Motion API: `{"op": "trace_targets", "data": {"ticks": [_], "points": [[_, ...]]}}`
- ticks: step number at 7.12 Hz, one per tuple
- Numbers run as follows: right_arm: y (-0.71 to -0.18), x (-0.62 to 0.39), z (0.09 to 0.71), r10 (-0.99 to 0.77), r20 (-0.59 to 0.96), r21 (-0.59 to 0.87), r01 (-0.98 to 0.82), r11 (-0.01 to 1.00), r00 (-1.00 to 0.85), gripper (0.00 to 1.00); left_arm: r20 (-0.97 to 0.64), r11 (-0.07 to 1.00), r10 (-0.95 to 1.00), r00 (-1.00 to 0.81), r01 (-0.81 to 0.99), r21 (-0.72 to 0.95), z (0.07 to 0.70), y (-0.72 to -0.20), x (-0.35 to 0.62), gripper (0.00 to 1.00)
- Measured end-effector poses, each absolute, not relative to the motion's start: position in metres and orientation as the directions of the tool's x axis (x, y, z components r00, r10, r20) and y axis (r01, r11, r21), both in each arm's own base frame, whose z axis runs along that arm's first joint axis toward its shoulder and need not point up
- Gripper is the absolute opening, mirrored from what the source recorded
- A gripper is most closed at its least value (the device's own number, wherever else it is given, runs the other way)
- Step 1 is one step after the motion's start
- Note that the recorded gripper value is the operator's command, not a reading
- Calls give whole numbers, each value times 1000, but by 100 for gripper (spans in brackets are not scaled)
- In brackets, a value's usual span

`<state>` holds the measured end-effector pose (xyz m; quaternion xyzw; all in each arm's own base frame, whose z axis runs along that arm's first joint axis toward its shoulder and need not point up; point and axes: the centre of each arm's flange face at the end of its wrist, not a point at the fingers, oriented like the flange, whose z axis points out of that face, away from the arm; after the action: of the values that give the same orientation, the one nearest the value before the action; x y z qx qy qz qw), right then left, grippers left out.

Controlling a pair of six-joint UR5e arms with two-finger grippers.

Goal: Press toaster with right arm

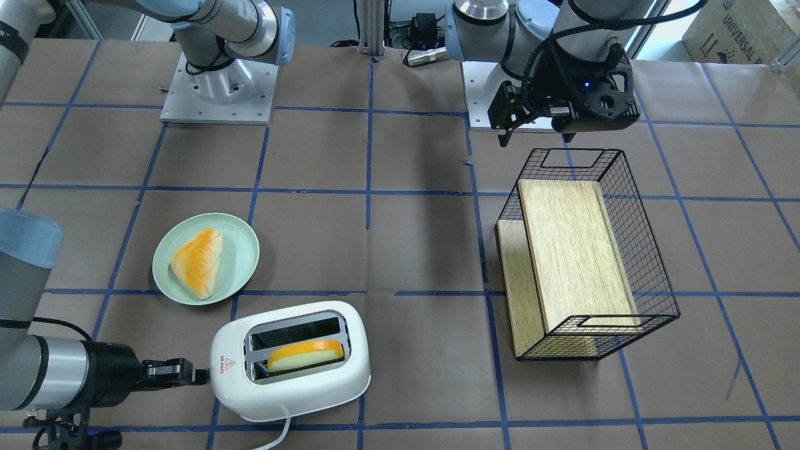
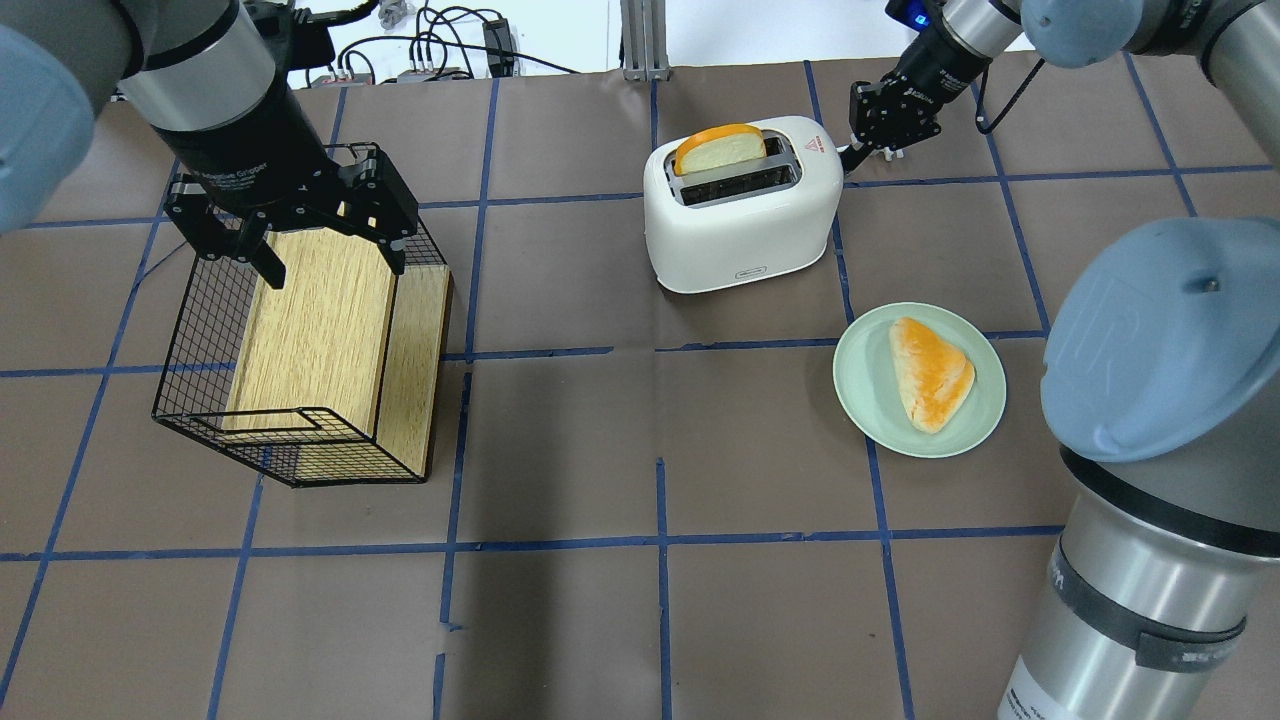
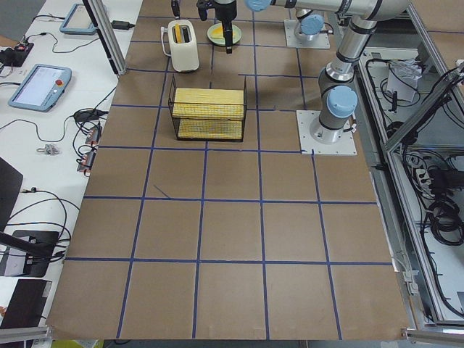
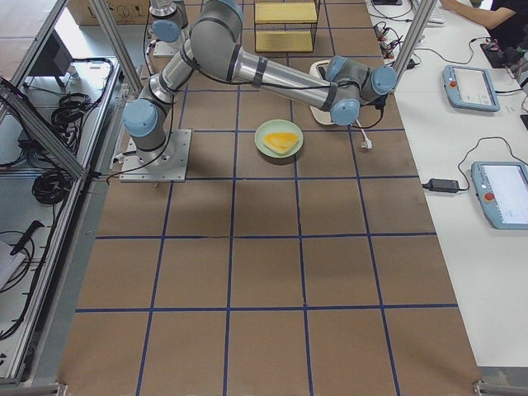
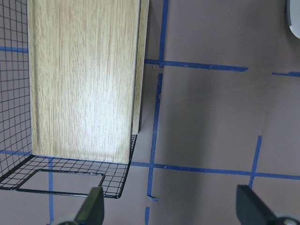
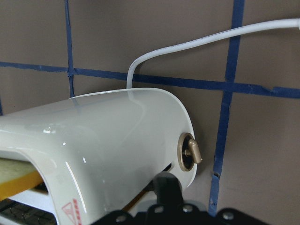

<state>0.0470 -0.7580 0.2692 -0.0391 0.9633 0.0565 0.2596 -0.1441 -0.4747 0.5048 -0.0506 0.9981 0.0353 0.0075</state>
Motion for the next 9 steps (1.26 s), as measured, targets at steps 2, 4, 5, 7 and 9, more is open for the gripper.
{"op": "trace_targets", "data": {"ticks": [2, 4, 5, 7, 9], "points": [[-760, 47, 259, -40, -507, 101, -105, 989, -861, 5, -19, 992, -100, -995, -102, 70, 505, -475, -144, 100], [-762, 46, 249, -34, -510, 111, -105, 988, -859, 5, -19, 992, -100, -995, -102, 70, 505, -475, -144, 100], [-762, 45, 246, -33, -511, 112, -105, 988, -859, 6, -18, 992, -100, -995, -101, 70, 505, -475, -144, 100], [-764, 45, 251, -35, -506, 105, -102, 989, -862, 12, -18, 992, -100, -995, -102, 70, 505, -475, -144, 100], [-773, 43, 293, -62, -445, 58, -98, 993, -893, 99, -19, 992, -100, -995, -102, 70, 505, -475, -144, 100]]}}
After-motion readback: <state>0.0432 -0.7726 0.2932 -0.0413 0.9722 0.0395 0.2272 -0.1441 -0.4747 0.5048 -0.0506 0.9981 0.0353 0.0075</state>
